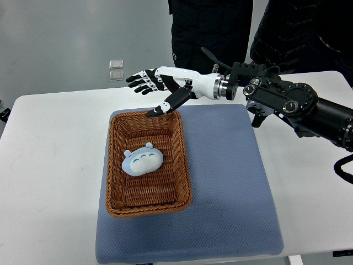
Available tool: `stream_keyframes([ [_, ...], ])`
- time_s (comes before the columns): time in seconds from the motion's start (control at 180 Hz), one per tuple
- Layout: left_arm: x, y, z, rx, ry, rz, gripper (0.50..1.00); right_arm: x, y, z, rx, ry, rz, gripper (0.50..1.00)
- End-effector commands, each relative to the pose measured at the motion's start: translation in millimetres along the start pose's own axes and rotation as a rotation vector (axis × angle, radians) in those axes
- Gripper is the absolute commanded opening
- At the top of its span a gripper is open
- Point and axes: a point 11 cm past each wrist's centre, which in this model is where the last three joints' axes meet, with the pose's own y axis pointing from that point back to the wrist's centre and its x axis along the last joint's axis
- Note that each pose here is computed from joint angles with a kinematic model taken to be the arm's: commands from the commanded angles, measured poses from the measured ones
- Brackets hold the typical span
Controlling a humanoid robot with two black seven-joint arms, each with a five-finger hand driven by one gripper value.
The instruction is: Place blue toy in brown basket
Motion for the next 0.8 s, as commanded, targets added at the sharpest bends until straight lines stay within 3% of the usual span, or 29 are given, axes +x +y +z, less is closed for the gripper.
stream_keyframes([
  [0.0, 0, 0, 0, 0.0, 0.0, -0.001, 1.0, 14, 18, 14, -0.01, -0.083, 0.072, 0.897],
  [0.494, 0, 0, 0, 0.0, 0.0, -0.001, 1.0, 49, 95, 91, -0.04, -0.591, 0.434, 0.913],
  [0.794, 0, 0, 0, 0.0, 0.003, 0.0, 1.0, 54, 110, 107, -0.048, -0.712, 0.504, 0.913],
])
